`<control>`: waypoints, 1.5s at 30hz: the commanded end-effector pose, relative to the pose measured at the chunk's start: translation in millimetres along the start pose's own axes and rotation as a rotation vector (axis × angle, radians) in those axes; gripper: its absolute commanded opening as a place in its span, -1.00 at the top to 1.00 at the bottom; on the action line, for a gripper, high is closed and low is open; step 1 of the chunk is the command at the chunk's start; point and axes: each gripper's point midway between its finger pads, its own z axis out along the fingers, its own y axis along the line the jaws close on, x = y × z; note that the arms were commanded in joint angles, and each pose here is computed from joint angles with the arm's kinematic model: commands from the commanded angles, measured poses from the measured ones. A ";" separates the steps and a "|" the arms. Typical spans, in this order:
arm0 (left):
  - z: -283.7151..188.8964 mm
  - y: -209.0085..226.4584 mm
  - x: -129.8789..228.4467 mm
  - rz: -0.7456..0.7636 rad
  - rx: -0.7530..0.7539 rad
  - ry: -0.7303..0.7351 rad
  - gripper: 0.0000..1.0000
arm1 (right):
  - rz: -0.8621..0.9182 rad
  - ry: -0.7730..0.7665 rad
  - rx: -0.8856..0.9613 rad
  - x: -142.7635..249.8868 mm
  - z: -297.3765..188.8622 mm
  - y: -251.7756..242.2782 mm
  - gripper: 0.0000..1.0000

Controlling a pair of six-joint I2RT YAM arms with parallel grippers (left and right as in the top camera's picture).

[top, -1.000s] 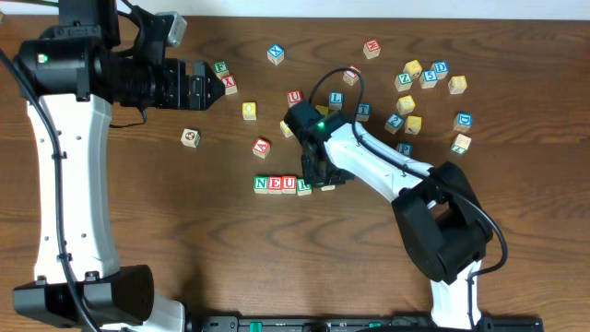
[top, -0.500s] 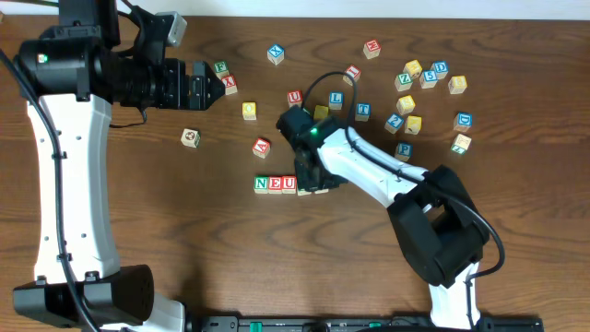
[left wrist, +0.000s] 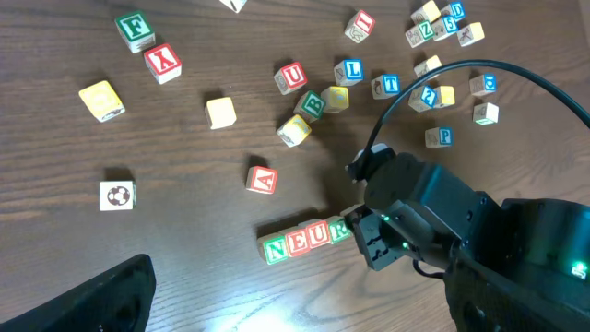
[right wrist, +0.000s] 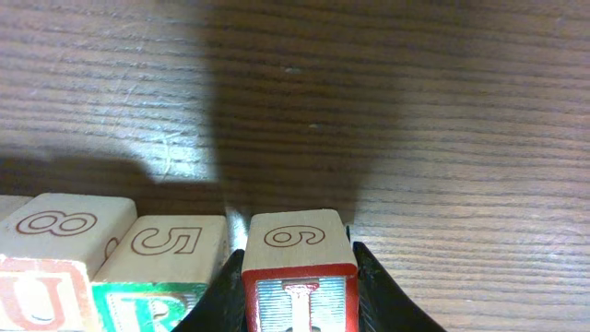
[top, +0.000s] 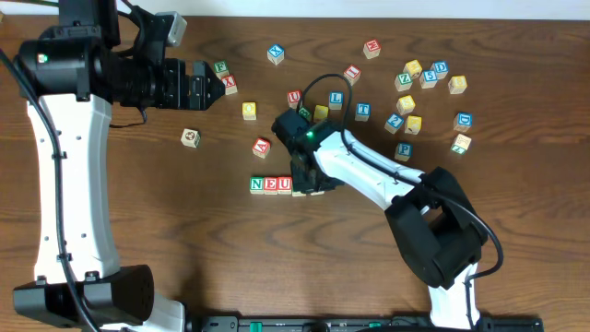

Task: Spell out NEURIPS
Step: 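Hold the I block and push it left against the R block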

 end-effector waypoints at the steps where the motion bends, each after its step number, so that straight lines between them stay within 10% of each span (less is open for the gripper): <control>1: -6.8 -3.7 -3.0 0.022 0.005 -0.021 -0.96 | 0.031 -0.010 0.001 -1.2 -4.7 -5.4 0.93; 23: -6.8 -3.7 -3.0 0.022 0.005 -0.021 -0.96 | 0.053 0.023 0.037 7.7 -4.9 -13.2 0.88; 45: -6.8 -3.7 -3.0 0.023 0.005 -0.021 -0.96 | 0.053 0.019 0.040 6.8 -4.9 -13.8 0.27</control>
